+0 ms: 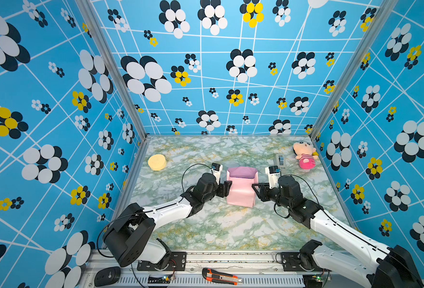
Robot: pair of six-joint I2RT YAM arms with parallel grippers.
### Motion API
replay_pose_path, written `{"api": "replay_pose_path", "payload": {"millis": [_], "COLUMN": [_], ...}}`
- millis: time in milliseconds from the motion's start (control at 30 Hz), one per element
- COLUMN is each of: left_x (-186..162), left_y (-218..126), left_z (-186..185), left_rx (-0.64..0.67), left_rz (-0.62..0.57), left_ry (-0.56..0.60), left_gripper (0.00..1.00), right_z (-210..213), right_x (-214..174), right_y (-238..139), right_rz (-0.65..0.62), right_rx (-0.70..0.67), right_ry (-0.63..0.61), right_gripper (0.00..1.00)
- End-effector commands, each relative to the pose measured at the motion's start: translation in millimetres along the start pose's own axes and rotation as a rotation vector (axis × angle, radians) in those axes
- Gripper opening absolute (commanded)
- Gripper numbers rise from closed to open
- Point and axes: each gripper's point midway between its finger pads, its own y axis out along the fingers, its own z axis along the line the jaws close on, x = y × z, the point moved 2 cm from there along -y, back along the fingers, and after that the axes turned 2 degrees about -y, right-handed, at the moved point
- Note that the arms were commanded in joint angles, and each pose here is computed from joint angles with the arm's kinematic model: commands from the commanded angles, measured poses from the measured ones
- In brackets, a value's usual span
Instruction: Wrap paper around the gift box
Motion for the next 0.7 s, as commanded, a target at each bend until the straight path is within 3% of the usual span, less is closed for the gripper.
{"api": "replay_pose_path", "payload": {"millis": [0, 200, 333, 567, 667], "left_x": [-15, -15, -15, -20, -20], "left_y": [-2, -2, -1, 4, 5], "left_z": [7, 6, 6, 4, 2], "left_rx": [0.045, 0.04, 0.041, 0.036, 0.033], "left_rz": [0.07, 0.071, 0.069, 0.085, 0.083], "left_ry": [0.031, 0.03, 0.028, 0.029, 0.027], "left_gripper": [0.71, 0.71, 0.71, 0.71, 0.71], "right_z": [8, -18, -48, -51, -41], "right_x": [17, 26, 20, 9, 11], "right_y": [-17, -36, -36, -12, -3], "right_rz": [-0.092, -0.173, -0.161, -0.025, -0.026], "right_rx": [0.073, 0.059, -0.076, -0.115, -0.102], "right_ry": [0.029, 0.155, 0.267, 0.249, 0.212], "right_gripper": [0.46, 0.48, 0.47, 0.37, 0.37]}}
